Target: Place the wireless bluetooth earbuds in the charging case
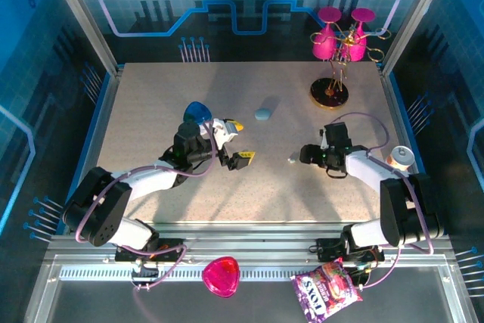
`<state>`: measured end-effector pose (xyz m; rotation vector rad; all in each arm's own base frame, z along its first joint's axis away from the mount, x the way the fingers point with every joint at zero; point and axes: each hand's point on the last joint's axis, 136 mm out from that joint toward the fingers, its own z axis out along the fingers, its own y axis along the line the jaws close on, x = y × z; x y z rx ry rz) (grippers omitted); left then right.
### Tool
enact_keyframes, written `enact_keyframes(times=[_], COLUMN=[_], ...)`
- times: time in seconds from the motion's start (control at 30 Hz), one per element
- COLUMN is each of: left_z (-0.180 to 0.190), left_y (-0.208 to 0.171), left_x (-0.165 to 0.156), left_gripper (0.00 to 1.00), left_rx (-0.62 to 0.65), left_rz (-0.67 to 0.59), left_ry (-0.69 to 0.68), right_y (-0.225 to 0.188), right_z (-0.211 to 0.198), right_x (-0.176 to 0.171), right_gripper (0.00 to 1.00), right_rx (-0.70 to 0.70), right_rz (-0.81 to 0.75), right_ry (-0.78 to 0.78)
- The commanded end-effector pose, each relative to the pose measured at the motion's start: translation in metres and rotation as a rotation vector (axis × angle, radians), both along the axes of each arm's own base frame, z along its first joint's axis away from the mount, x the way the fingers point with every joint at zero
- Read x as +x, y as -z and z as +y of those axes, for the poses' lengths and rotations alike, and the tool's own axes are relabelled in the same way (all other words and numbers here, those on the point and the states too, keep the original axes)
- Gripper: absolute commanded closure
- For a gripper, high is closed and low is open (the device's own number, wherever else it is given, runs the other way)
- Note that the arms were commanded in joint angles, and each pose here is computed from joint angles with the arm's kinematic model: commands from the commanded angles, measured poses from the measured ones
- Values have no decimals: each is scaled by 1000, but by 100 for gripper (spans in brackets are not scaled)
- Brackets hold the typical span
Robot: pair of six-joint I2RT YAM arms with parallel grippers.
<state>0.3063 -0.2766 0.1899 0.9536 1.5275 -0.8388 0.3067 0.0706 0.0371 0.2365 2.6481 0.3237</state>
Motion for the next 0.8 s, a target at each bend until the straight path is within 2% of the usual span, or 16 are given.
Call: enact_keyframes(times=[0.0,0.27,0.63,0.77], left_z=[-3,-5,-2,-2], left_y=[-9,-10,-12,-11], left_x=[-4,-5,-7,-6], left_gripper=[1,1,1,1], left_rx=[-22,-39,-33,-32], left_rz=[-32,-26,-32,-33], left_ry=[22,31,21,20], right_y=[5,12,16,17], right_z=[3,-4,-6,-3], right_x=[-11,-8,5,8], right_gripper=[24,40,46,52], right_rx=[-21,-130,-164,-160], right_rz=[19,42,44,47], right_ry=[-15,6,20,8])
